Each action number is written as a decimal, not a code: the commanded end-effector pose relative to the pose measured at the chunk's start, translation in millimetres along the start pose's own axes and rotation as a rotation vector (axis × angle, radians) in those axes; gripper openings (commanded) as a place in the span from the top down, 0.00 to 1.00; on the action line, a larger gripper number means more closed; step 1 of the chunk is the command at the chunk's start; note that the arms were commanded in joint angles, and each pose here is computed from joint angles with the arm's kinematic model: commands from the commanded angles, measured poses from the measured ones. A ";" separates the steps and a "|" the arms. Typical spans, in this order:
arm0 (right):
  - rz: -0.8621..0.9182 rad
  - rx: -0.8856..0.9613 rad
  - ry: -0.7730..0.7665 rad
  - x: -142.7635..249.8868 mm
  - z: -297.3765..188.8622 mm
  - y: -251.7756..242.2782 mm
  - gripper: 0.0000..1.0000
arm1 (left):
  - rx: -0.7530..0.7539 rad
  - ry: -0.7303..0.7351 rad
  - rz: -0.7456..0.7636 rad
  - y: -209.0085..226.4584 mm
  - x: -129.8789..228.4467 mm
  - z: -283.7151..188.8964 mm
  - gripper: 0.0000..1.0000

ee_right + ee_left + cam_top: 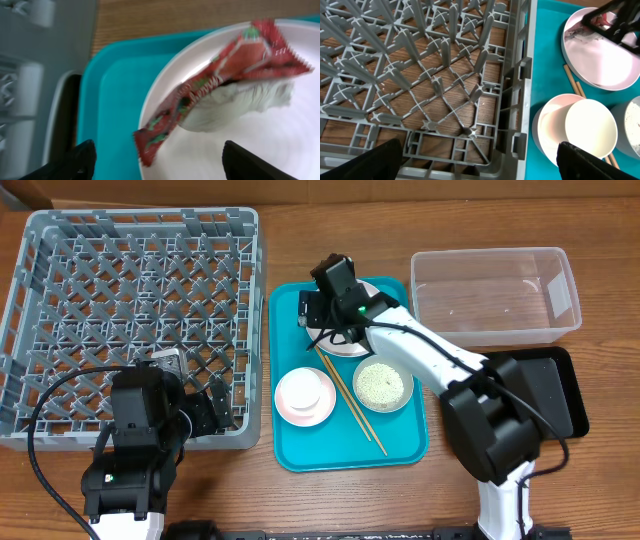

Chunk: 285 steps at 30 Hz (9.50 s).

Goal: Sort waste into correct bins and load items into the dishwasher

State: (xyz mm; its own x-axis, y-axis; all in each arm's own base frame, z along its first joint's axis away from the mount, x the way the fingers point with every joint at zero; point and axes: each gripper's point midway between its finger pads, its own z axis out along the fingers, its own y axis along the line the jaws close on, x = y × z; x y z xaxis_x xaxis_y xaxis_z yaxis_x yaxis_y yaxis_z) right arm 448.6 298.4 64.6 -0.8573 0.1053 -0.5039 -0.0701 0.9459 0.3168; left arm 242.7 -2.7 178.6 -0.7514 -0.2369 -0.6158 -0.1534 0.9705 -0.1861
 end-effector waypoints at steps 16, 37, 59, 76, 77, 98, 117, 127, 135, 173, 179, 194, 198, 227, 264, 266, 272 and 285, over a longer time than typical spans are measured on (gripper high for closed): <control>0.142 0.074 -0.001 -15.0 -42.2 -20.2 0.96 | 0.002 0.011 0.005 -3.5 -5.4 2.9 0.00; 0.121 0.060 -0.135 -75.3 -180.0 -71.1 0.96 | -0.019 -0.002 0.006 0.1 -8.2 2.9 0.00; -0.197 -0.099 -0.081 -79.3 -201.6 -88.2 0.45 | -0.016 -0.005 0.005 -0.6 -9.3 3.5 0.00; -0.170 0.177 0.134 -18.5 -104.0 -93.3 0.39 | -0.017 -0.004 0.002 -0.5 -9.1 3.5 0.00; -0.158 0.184 0.147 -15.4 -98.8 -95.2 0.39 | -0.017 -0.003 0.002 -0.5 -9.0 3.6 0.00; -0.016 0.278 0.305 30.1 -47.6 -120.3 0.66 | -0.017 -0.003 0.003 -0.4 -8.9 3.6 0.00; 0.018 0.212 0.156 -10.3 -102.2 -102.7 0.96 | -0.017 -0.003 0.003 -0.4 -9.0 3.6 0.00; 0.159 0.251 -0.042 -68.7 -172.2 -161.4 0.96 | -0.017 -0.004 0.003 -0.4 -9.1 3.6 0.00; 0.254 0.355 0.047 -43.5 -159.1 -219.3 0.85 | -0.017 -0.004 0.002 -0.5 -9.1 3.6 0.00; 0.068 0.125 0.054 -0.5 -21.6 -48.2 0.24 | -0.017 -0.001 0.003 -0.6 -8.7 4.0 0.00; 0.078 0.147 0.102 21.1 8.5 -53.3 0.28 | -0.017 -0.001 0.003 -0.6 -8.7 4.0 0.00; 0.115 0.187 0.107 5.7 -28.5 -73.6 0.91 | -0.017 -0.003 0.003 -0.4 -9.2 4.0 0.00; 0.159 0.172 0.026 -28.8 -76.9 -84.5 0.93 | -0.017 -0.002 0.003 -0.4 -9.0 3.9 0.00; 0.257 0.254 0.031 -46.5 -181.0 -196.7 0.18 | -0.017 -0.005 0.003 -0.5 -9.6 3.9 0.00; -0.379 0.150 0.366 162.5 -115.3 -71.2 0.59 | -0.019 0.009 0.002 -0.1 -7.6 5.9 0.00; -0.379 0.152 0.369 165.5 -113.6 -73.4 0.64 | -0.020 0.013 0.002 0.2 -6.9 6.6 0.00; -0.382 0.165 0.369 173.9 -107.5 -82.3 0.65 | -0.013 0.018 0.002 -1.1 -6.2 6.9 0.00; -0.381 0.184 0.354 173.4 -105.3 -86.8 0.88 | -0.013 0.017 0.002 -1.1 -6.2 6.8 0.00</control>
State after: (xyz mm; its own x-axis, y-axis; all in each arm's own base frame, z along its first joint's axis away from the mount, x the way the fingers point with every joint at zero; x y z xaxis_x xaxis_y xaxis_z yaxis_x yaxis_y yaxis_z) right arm 251.6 203.3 32.9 -0.9140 -0.3328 -0.2320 -0.3457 0.9382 0.0159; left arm 248.4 0.1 168.6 -0.7744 -0.2380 -0.5862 -0.1702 0.9708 -0.1693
